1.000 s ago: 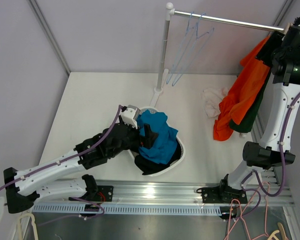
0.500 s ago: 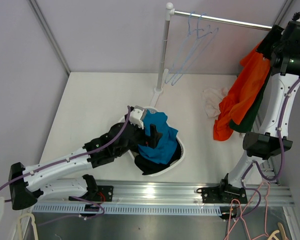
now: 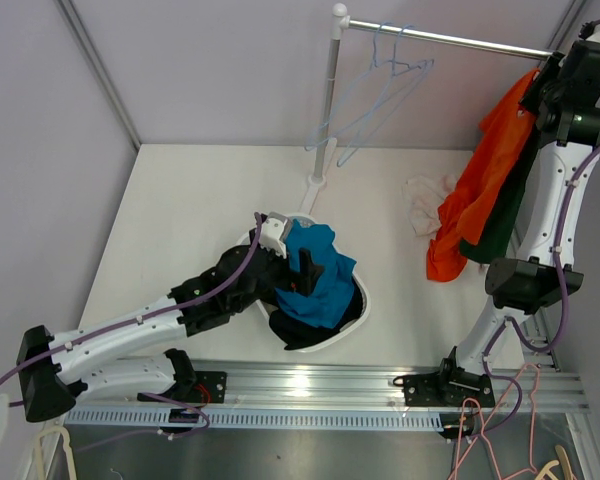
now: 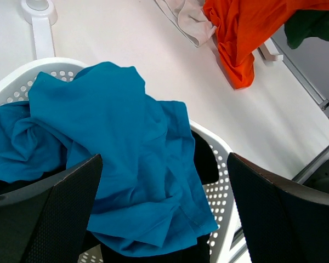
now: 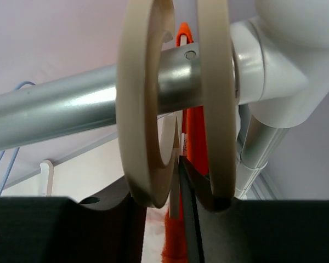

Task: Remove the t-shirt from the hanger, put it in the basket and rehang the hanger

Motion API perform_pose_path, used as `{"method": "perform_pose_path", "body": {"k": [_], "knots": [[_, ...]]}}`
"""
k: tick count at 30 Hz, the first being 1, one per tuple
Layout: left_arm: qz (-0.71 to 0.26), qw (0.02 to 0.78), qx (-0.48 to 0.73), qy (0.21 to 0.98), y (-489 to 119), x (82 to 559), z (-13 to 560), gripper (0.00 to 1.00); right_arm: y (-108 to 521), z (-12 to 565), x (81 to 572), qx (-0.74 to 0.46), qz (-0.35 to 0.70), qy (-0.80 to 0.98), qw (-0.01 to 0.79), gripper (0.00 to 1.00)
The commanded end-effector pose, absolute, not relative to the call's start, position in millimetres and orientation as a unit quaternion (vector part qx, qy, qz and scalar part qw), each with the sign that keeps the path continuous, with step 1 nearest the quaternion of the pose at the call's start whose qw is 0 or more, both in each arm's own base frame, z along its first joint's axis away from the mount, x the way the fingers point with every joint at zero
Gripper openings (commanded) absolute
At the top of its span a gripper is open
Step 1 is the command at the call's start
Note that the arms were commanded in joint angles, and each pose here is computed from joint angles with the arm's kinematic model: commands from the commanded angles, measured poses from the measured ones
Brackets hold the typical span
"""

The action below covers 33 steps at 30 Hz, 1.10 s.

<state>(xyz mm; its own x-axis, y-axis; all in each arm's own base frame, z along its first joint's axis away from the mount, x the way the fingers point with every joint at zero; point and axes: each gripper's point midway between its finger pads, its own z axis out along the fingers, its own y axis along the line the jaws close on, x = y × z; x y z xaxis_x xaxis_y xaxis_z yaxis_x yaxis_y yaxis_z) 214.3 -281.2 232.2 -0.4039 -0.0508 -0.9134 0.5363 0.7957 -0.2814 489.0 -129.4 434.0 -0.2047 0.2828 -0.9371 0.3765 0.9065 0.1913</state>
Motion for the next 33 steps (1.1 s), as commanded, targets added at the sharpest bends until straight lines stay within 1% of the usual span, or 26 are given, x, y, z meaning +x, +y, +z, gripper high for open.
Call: {"method": "perform_pose_path", "body": {"k": [1,2,4,5,7,8,10,12,14,15,16,17,18,19,24,25,27,32,33], "knots": [[-0.295,0.537,0.155,0.775,-285.4,217.7,243.1,0.99,-132.5,452.0,496.8,0.203,-0.042,0.754,0.624,0.30],[-0.294,0.537,0.155,0.775,-284.6,217.9,242.9,1.00,-131.7,451.0,498.8,0.202,-0.042,0.754,0.624,0.28],[-0.293,0.539,0.154,0.775,-283.2,218.7,243.2,1.00,-132.1,450.9,500.8,0.200,-0.042,0.753,0.625,0.29],[-0.291,0.539,0.153,0.775,-282.7,219.3,243.2,0.99,-132.1,451.2,501.8,0.200,-0.043,0.753,0.626,0.32],[-0.288,0.541,0.151,0.775,-280.1,220.8,242.1,1.00,-133.1,447.7,504.6,0.198,-0.047,0.754,0.624,0.30],[-0.286,0.542,0.151,0.776,-279.3,221.0,241.2,0.99,-133.1,447.5,506.3,0.197,-0.048,0.754,0.625,0.29],[-0.283,0.541,0.150,0.778,-277.8,222.6,238.5,1.00,-132.5,442.7,510.2,0.193,-0.049,0.757,0.622,0.17],[-0.283,0.541,0.150,0.778,-277.1,222.9,237.0,1.00,-133.2,437.1,514.6,0.191,-0.059,0.760,0.618,0.17],[-0.282,0.540,0.150,0.778,-277.0,223.5,236.1,0.99,-135.7,432.1,517.0,0.192,-0.072,0.762,0.614,0.23],[-0.282,0.539,0.150,0.779,-276.6,223.2,235.5,0.99,-133.6,429.5,519.2,0.190,-0.076,0.764,0.612,0.24],[-0.282,0.540,0.150,0.779,-275.8,223.4,235.8,1.00,-135.4,426.7,520.7,0.189,-0.082,0.766,0.609,0.23],[-0.283,0.541,0.149,0.778,-275.5,223.1,236.4,0.99,-134.2,425.4,521.9,0.189,-0.085,0.766,0.608,0.20],[-0.282,0.541,0.148,0.778,-275.4,223.7,235.2,1.00,-129.7,424.4,524.1,0.184,-0.087,0.767,0.608,0.16],[-0.283,0.541,0.148,0.778,-275.2,223.9,234.8,1.00,-128.3,424.8,525.8,0.178,-0.095,0.766,0.610,0.00],[-0.281,0.537,0.150,0.781,-276.9,224.7,231.7,1.00,-103.8,437.6,530.6,0.147,-0.095,0.760,0.626,0.00],[-0.283,0.537,0.150,0.780,-277.8,224.6,232.2,1.00,-89.7,446.0,533.1,0.134,-0.094,0.753,0.638,0.00],[-0.285,0.534,0.150,0.782,-278.2,223.6,230.5,1.00,-84.6,464.7,529.5,0.124,-0.116,0.737,0.654,0.00],[-0.282,0.536,0.154,0.781,-275.8,222.8,231.5,0.99,-46.6,504.5,523.2,0.086,-0.095,0.707,0.696,0.00],[-0.277,0.543,0.153,0.778,-273.4,223.9,234.8,1.00,-46.9,509.6,520.5,0.086,-0.096,0.702,0.701,0.00]]}}
